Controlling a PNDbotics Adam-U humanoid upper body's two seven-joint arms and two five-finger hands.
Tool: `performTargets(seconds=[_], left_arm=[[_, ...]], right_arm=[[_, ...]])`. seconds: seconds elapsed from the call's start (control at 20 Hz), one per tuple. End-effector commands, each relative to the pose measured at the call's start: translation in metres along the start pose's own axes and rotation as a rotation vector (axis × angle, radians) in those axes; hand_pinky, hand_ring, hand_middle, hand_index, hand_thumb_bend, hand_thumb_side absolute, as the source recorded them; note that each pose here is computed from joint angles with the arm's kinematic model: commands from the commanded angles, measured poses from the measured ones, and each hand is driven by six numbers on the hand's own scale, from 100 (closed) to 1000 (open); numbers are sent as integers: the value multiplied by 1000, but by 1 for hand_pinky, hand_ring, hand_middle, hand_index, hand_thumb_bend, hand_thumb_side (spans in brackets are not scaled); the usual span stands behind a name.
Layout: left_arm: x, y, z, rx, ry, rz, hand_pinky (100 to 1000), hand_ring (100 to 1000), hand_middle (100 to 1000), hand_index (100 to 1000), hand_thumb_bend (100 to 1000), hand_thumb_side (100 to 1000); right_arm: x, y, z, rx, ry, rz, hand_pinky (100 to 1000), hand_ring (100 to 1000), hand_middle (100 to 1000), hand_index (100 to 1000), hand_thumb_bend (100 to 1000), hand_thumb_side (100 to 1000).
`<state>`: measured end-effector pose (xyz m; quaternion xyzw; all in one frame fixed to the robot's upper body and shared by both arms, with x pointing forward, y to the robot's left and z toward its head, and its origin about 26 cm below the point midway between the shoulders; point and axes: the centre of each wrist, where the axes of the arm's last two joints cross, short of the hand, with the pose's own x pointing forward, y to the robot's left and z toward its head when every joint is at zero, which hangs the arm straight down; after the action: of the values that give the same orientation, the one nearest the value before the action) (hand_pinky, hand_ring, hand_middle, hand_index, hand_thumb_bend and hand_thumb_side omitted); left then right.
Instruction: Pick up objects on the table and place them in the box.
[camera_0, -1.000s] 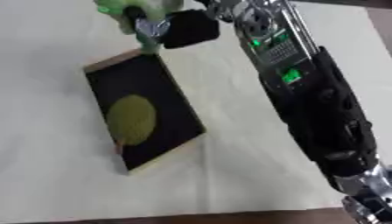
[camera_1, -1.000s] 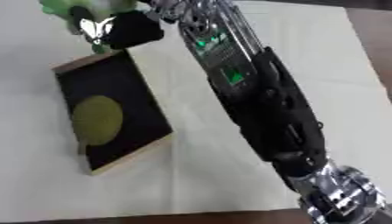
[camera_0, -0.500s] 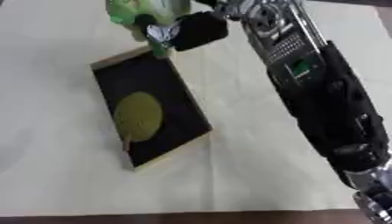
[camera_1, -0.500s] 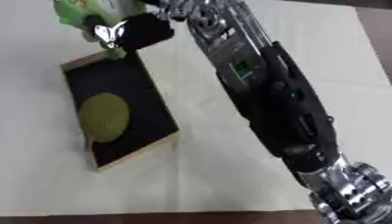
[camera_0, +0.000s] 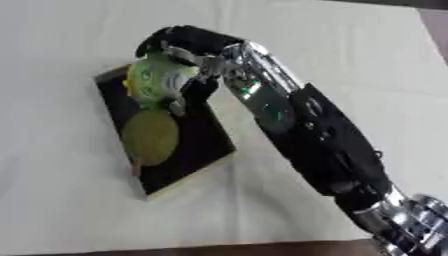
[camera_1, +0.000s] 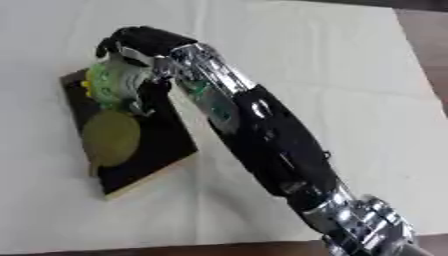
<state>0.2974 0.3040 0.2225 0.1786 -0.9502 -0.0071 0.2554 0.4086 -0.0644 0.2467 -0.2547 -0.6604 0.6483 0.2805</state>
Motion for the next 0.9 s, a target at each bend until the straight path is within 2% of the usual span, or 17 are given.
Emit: performTargets(seconds=[0.05,0.2,0.3,0.55,0.7,0.8,0.85,0.9], left_arm=[[6,1,-6,-6,-28,6,725,816,845,849,491,678],[6,1,-5,-7,-26,7,724,816,845,849,490,678],[6,1,-5,-6,-24,6,724,816,845,849,488,674],[6,1,-5,-8,-23,7,724,818,845,849,486,670],[6,1,-5,-8,-23,6,724,818,846,849,486,670],[6,1,-4,-9,-22,6,724,818,846,849,487,673],[6,1,-4,-10,-23,6,724,819,846,849,487,674],[6,1,-4,-11,-23,6,724,819,846,848,487,674]], right_arm=[[3,-1,-3,-16,4,6,928,856,751,874,378,100],[3,4,-6,-14,11,4,932,859,753,871,354,100],[4,4,-6,-28,18,11,932,855,749,864,294,100],[8,0,-5,-120,44,14,933,849,742,847,381,100],[12,-4,-3,-179,58,18,935,850,744,848,384,100],[15,-7,-2,-199,55,33,941,860,758,865,325,100],[16,-8,-1,-197,48,49,947,869,770,881,492,100],[18,-9,0,-193,41,71,950,879,781,889,437,118]])
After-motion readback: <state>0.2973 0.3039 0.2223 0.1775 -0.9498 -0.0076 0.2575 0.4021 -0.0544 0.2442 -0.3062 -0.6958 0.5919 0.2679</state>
